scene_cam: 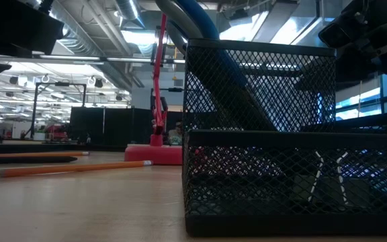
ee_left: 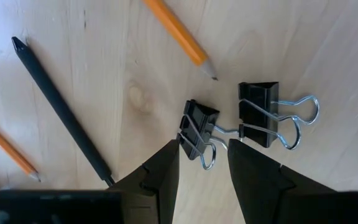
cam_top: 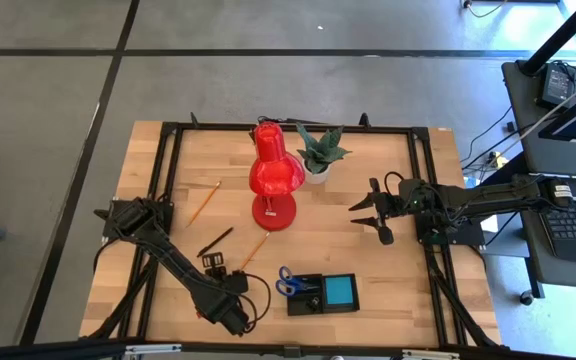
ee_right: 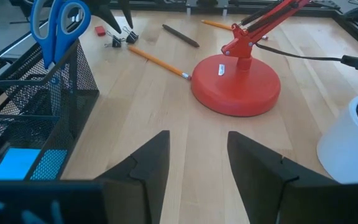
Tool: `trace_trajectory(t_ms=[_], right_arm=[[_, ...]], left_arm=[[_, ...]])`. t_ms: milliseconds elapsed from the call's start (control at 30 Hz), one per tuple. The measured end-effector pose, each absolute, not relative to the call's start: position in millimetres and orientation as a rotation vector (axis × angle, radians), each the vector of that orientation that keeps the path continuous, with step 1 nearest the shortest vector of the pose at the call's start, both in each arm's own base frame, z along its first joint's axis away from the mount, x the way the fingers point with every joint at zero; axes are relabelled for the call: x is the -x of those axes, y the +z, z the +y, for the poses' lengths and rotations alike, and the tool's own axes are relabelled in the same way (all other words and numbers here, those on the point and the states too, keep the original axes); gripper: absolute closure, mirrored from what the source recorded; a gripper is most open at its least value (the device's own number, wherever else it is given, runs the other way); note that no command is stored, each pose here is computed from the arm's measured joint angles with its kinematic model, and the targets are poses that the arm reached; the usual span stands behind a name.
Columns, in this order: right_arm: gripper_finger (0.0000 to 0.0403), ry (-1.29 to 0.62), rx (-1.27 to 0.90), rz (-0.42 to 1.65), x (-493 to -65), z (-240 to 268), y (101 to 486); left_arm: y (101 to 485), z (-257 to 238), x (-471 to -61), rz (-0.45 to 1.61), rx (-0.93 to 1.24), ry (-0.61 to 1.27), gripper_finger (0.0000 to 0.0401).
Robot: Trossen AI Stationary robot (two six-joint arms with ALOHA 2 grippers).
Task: Pick and place office supplies into organizer
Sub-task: Put the top black binder clip into the black desk organizer
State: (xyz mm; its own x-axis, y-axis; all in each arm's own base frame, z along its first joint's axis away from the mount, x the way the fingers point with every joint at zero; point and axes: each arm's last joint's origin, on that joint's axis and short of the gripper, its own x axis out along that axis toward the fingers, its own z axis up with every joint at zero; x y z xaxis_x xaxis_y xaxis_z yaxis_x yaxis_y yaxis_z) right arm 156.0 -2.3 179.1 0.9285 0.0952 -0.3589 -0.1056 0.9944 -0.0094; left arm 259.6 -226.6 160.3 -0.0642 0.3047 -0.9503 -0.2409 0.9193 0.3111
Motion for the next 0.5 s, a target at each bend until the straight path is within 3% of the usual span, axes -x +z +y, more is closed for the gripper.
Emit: trace_trajectory(t_ms=[500], right_arm=[[0.0238,0.103,0.024,0.395,-155,-2,176]], left_arm=[[138,-229,-260,1.662,-0.105,0.446,0.0285]])
